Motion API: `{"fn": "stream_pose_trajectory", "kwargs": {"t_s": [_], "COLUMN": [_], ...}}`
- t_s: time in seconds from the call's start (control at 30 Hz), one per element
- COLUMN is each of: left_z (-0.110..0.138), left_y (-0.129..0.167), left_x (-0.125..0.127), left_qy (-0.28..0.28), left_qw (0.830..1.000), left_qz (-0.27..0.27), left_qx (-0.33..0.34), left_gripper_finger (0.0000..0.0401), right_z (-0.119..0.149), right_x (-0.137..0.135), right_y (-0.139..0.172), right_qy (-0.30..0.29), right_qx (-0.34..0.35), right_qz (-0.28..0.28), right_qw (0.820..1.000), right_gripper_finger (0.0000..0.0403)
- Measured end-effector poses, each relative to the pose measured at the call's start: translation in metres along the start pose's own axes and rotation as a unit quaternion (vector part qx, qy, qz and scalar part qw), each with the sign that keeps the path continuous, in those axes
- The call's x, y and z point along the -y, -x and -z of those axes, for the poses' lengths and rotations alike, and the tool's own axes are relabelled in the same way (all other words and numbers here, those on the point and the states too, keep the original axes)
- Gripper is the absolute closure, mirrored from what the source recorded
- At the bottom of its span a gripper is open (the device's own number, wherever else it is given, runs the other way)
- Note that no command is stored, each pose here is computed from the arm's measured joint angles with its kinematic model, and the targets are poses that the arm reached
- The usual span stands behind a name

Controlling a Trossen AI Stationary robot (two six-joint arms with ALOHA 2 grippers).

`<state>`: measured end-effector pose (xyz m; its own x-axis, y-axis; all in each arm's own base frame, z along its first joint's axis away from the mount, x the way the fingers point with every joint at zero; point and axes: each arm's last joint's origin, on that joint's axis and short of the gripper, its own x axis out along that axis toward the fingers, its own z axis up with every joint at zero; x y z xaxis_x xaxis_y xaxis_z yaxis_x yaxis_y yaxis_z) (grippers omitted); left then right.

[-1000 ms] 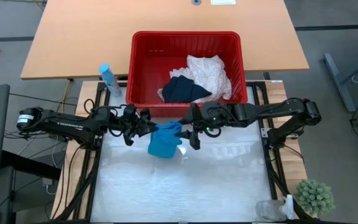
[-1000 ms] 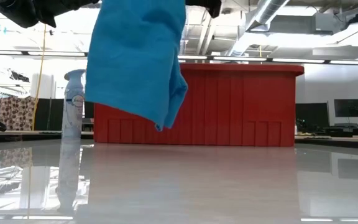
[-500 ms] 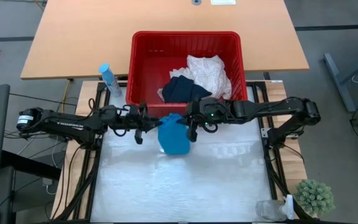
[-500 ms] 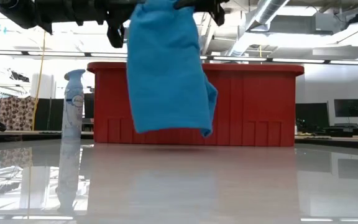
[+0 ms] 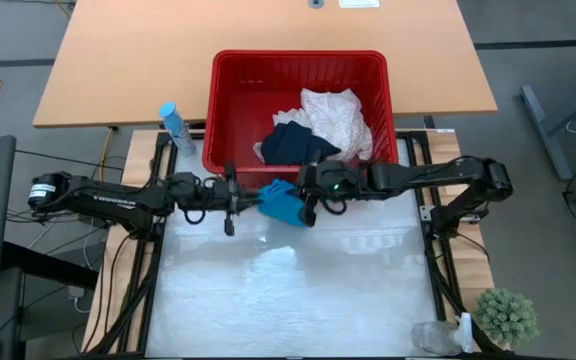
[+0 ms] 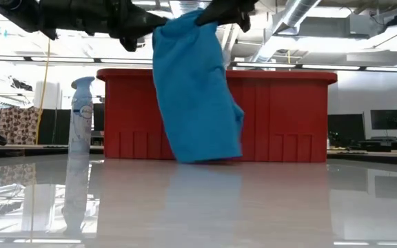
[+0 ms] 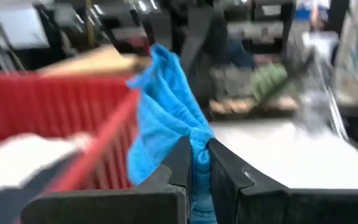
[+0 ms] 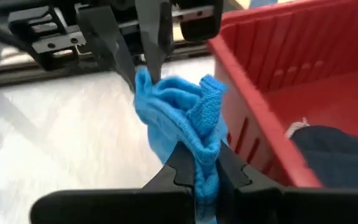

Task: Fold laundry
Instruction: Fold the blue shorts

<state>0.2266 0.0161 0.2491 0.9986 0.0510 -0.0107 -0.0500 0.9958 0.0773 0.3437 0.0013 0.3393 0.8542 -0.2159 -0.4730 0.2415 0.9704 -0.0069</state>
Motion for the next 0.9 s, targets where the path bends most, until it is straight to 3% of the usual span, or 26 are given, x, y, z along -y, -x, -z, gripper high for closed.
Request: {"fn": "stream_pose_trajectory", "kwargs": {"t_s": [0.3,0.5,0.6,0.7,0.9], "left_z": [0.015,0.021,0.023,0.024,0.024], "left_y": [-0.005,-0.002,-0.002,-0.003,-0.004], "left_x": [0.031,0.041,0.039,0.036,0.017], "left_qy": [0.041,0.048,0.032,-0.042,-0.153], "left_qw": [0.993,0.986,0.989,0.993,0.979], "left_qz": [0.1,0.133,0.103,0.047,-0.064], "left_qx": [-0.055,-0.09,-0.101,-0.1,-0.115], "left_gripper_finger": [0.0385,0.0385,0.0385,0.0385,0.0385], "right_z": [0.038,0.049,0.049,0.044,0.034], "right_x": [-0.053,-0.08,-0.077,-0.062,-0.028], "right_y": [-0.043,-0.044,-0.043,-0.046,-0.055], "right_qy": [0.009,0.005,0.007,0.02,0.056], "right_qx": [-0.068,-0.079,-0.08,-0.072,-0.058], "right_qz": [-0.039,-0.07,-0.051,-0.013,0.056], "right_qw": [0.997,0.994,0.995,0.997,0.995], "right_gripper_finger": [0.0361,0.0361,0.0361,0.0361,0.0361]}}
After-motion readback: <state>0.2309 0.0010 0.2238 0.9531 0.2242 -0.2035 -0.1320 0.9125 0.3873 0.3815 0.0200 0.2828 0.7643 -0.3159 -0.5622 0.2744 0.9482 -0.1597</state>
